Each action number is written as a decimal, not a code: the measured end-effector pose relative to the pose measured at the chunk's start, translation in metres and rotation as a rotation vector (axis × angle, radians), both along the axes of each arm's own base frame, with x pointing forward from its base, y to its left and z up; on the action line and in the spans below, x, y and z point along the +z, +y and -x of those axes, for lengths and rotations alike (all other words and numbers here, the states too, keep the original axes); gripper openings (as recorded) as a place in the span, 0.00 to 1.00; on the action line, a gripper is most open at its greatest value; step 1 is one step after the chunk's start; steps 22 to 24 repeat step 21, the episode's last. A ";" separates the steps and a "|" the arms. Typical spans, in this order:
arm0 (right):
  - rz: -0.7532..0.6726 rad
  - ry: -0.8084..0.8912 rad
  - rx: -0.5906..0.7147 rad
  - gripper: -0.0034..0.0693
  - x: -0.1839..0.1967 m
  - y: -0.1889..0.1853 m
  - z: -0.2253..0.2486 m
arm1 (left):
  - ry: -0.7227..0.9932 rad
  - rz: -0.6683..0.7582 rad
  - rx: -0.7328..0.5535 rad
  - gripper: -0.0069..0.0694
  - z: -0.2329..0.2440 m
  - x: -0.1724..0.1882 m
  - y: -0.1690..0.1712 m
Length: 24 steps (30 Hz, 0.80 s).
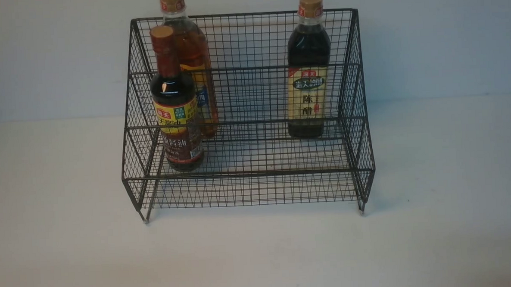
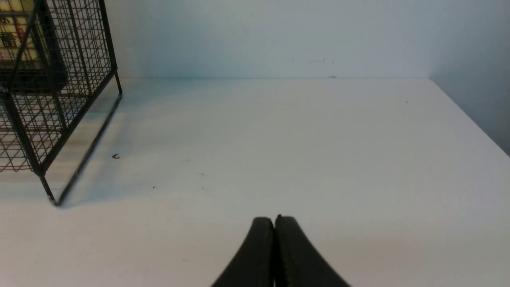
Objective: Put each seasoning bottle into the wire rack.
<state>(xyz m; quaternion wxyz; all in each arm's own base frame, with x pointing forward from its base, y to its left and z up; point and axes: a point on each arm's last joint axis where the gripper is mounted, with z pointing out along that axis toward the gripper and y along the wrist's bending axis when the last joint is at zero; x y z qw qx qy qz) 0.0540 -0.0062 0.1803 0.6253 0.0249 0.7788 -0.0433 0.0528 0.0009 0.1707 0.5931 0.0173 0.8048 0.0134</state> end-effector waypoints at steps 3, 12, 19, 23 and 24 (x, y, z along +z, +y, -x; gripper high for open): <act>0.000 0.000 0.000 0.03 0.000 0.000 0.000 | 0.000 0.000 0.000 0.08 0.000 0.000 0.000; 0.000 0.000 0.000 0.03 0.000 0.000 0.000 | 0.000 0.000 0.000 0.08 0.000 0.000 0.000; 0.000 0.000 0.000 0.03 0.000 0.000 0.000 | 0.000 0.000 0.000 0.08 0.000 0.000 0.000; 0.000 0.000 0.000 0.03 0.000 0.000 0.000 | 0.000 0.000 0.000 0.08 0.000 0.000 0.000; 0.000 0.000 0.000 0.03 0.000 0.000 0.000 | 0.000 0.000 0.000 0.08 0.000 0.000 0.000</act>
